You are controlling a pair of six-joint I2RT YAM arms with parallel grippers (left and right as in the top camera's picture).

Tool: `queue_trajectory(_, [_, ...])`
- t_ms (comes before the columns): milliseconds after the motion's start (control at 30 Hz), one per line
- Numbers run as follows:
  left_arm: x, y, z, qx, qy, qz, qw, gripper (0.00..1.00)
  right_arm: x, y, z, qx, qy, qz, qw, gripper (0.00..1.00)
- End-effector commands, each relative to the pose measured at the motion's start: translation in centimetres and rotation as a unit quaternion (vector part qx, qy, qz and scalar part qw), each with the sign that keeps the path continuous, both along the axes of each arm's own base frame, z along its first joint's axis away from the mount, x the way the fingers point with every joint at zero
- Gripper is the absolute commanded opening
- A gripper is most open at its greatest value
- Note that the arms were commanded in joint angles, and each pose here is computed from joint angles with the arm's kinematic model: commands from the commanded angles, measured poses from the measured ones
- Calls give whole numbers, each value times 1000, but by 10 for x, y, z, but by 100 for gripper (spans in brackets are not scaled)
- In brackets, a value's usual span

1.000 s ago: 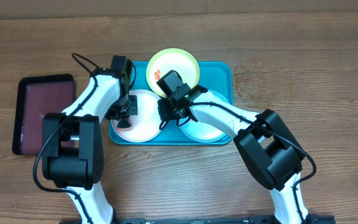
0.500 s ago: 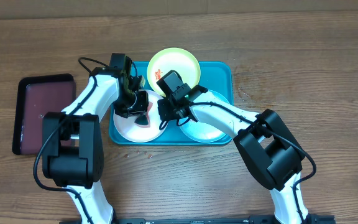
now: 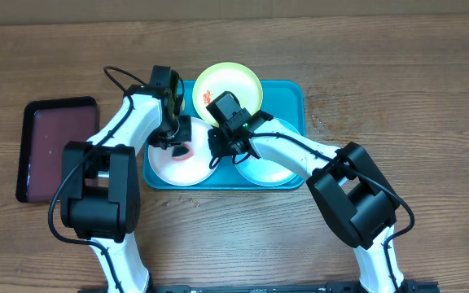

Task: Clean dirty plates on tray and stack at the side
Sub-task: 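Scrub the white plate with the sponge in the left gripper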

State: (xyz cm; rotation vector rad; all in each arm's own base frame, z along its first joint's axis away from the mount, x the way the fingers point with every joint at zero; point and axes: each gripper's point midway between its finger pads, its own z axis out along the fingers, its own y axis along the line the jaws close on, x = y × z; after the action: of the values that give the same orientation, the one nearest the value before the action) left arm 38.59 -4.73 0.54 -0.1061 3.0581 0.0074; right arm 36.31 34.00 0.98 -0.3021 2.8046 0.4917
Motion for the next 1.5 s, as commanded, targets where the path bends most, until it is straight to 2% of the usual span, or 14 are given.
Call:
queue_trajectory(0, [-15, 61, -21, 159, 41, 31, 986, 4, -7, 1, -5, -5, 9, 11, 1000, 4])
queue_trajectory(167, [-12, 81, 0, 218, 41, 47, 974, 4, -7, 1, -5, -5, 9, 11, 1000, 4])
queue_trajectory(267, [-11, 77, -1, 201, 40, 52, 977, 4, -7, 1, -5, -5, 9, 11, 1000, 4])
queue_trajectory(333, [-12, 62, -7, 156, 45, 51, 985, 4, -7, 1, -5, -5, 9, 11, 1000, 4])
queue_trajectory(400, [-13, 23, -15, 45, 58, 24, 997, 4, -7, 1, -5, -5, 9, 11, 1000, 4])
queue_trajectory(433, [-13, 14, -16, 19, 60, 15, 998, 4, -7, 1, -5, -5, 9, 11, 1000, 4])
queue_trajectory(500, [-14, -36, -11, -120, 64, -29, 990, 4, -7, 1, -5, -5, 9, 11, 1000, 4])
queue_trajectory(567, [-15, -58, -5, -182, 64, -45, 980, 4, -7, 1, -5, -5, 9, 11, 1000, 4])
queue_trajectory(667, [-18, -73, 0, -219, 65, -62, 972, 4, -7, 1, -5, -5, 9, 11, 1000, 4])
queue_trajectory(833, [-27, -73, 1, -221, 79, -84, 968, 4, -7, 1, -5, -5, 9, 11, 1000, 4])
queue_trajectory(933, [-32, -61, -4, -185, 91, -83, 975, 4, -7, 1, -5, -5, 9, 11, 1000, 4])
queue_trajectory(1100, [-39, 2, -14, -1, 112, 1, 994, 4, -7, 1, -5, -5, 9, 11, 1000, 4])
queue_trajectory(1267, [-49, 61, -1, 176, 111, 84, 975, 4, -7, 1, -5, -5, 9, 11, 1000, 4])
queue_trajectory(1467, [-47, 80, 10, 234, 93, 121, 960, 4, -7, 0, -5, -5, 9, 11, 1000, 4])
